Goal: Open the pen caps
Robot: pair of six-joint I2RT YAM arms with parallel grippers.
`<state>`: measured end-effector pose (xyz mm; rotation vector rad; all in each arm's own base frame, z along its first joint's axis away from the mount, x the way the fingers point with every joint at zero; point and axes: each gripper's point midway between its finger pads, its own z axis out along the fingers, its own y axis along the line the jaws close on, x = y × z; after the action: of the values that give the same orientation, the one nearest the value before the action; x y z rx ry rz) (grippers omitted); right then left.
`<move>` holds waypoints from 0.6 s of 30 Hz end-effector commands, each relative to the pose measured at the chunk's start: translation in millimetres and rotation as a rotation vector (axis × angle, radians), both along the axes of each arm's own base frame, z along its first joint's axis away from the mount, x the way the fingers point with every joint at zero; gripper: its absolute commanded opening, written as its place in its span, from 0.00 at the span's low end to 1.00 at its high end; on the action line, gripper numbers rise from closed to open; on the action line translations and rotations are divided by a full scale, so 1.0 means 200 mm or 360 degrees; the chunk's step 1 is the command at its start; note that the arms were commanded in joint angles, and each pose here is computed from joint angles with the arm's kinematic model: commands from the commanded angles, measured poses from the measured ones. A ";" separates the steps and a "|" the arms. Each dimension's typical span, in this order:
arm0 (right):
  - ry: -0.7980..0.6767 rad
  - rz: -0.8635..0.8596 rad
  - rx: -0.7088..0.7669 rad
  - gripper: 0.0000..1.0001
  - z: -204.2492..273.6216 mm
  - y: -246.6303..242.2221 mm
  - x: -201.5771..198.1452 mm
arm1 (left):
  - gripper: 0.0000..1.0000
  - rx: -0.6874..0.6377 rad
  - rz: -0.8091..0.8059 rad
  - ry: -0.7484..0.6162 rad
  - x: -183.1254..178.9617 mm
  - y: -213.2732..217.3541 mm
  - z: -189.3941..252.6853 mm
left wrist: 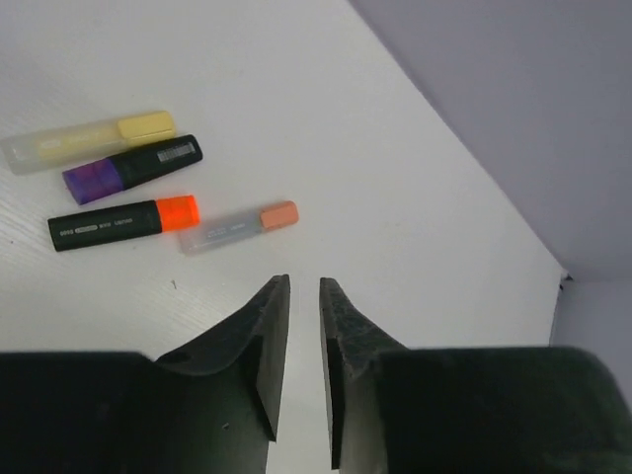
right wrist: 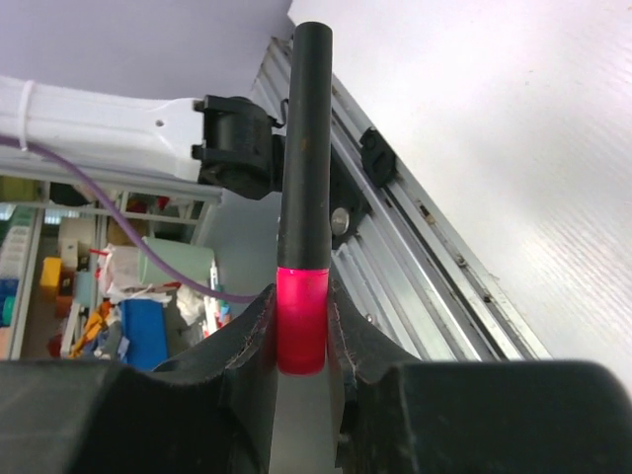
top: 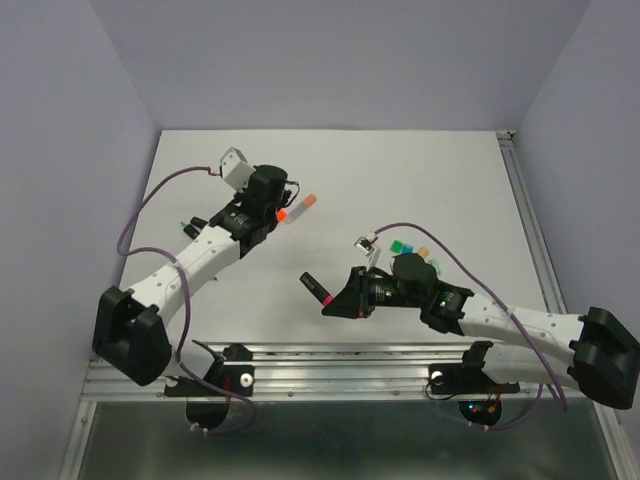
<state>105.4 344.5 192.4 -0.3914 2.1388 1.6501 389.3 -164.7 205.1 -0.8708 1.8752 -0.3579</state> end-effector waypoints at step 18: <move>-0.0234 -0.0210 0.0361 0.01 0.38 0.04 0.19 | 0.99 -0.0594 -0.1401 -0.0770 -0.76 -0.38 0.36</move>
<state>134.5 341.2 206.5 -0.2944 2.0353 1.5880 263.1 -215.3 231.0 -0.2610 1.8232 -1.0882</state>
